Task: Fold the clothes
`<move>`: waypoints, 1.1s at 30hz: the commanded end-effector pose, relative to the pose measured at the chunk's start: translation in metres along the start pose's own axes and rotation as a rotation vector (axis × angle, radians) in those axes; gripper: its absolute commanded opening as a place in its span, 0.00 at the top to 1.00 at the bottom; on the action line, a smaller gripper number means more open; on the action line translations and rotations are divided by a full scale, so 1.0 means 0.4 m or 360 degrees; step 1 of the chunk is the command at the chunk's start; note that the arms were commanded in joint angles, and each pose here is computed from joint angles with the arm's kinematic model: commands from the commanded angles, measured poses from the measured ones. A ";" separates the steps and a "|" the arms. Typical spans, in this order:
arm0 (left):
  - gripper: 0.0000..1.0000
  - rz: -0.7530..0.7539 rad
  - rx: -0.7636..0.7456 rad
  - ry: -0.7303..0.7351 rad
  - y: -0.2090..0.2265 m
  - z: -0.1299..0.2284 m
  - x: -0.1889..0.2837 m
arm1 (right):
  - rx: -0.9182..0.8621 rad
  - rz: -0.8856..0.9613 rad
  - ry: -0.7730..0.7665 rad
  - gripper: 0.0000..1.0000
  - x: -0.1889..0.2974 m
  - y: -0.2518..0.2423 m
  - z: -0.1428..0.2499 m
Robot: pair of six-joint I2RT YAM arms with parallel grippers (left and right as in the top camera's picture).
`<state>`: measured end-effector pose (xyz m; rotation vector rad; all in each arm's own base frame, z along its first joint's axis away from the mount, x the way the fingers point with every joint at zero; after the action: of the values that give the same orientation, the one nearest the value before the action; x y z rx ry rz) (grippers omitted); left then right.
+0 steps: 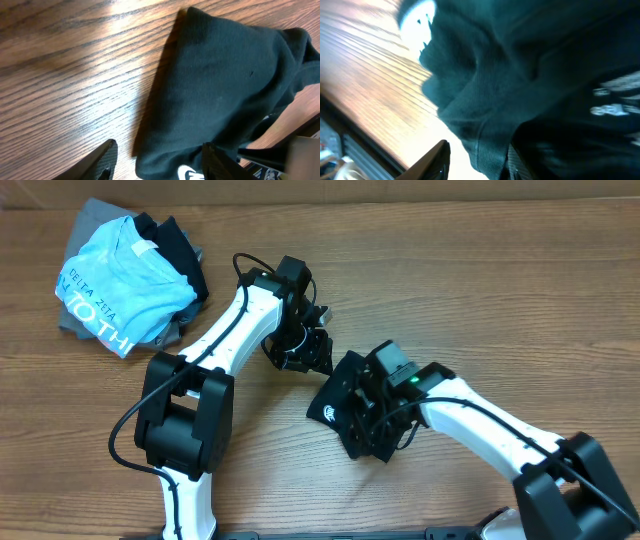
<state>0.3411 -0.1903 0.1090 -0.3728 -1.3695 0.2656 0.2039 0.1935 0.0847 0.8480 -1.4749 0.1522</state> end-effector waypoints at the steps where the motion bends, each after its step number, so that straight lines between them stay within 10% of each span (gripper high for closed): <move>1: 0.44 0.0002 -0.0037 -0.0044 -0.006 -0.005 0.024 | 0.0004 0.0107 0.0064 0.77 -0.025 -0.018 0.009; 4: 0.44 0.0002 -0.0037 -0.0042 -0.006 -0.004 0.024 | -0.0012 0.0109 0.0073 0.96 -0.015 -0.020 0.010; 21: 0.37 -0.0041 -0.0086 -0.0070 0.000 -0.011 0.024 | -0.0338 0.0372 0.0101 0.94 0.176 -0.021 0.068; 25: 0.36 -0.0040 -0.0087 -0.0073 0.000 -0.012 0.024 | -0.0497 0.0445 0.0172 0.41 0.167 -0.035 0.099; 33: 0.34 -0.0038 -0.0089 -0.0078 -0.001 -0.013 0.024 | -0.0697 0.0534 -0.0316 0.38 0.199 -0.123 -0.016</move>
<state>0.3436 -0.1884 0.1077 -0.3773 -1.3933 0.2314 0.2345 0.1401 0.1364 0.3496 -1.6876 0.0699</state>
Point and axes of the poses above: each gripper's point midway between its finger pads, its own x axis back along the fingers, its own y axis along the line the jaws close on, z = x × y, the point moved 6 cm from there along x, back along the fingers, and after that the axes turned 12 degrees about x, right-handed, at the moved point
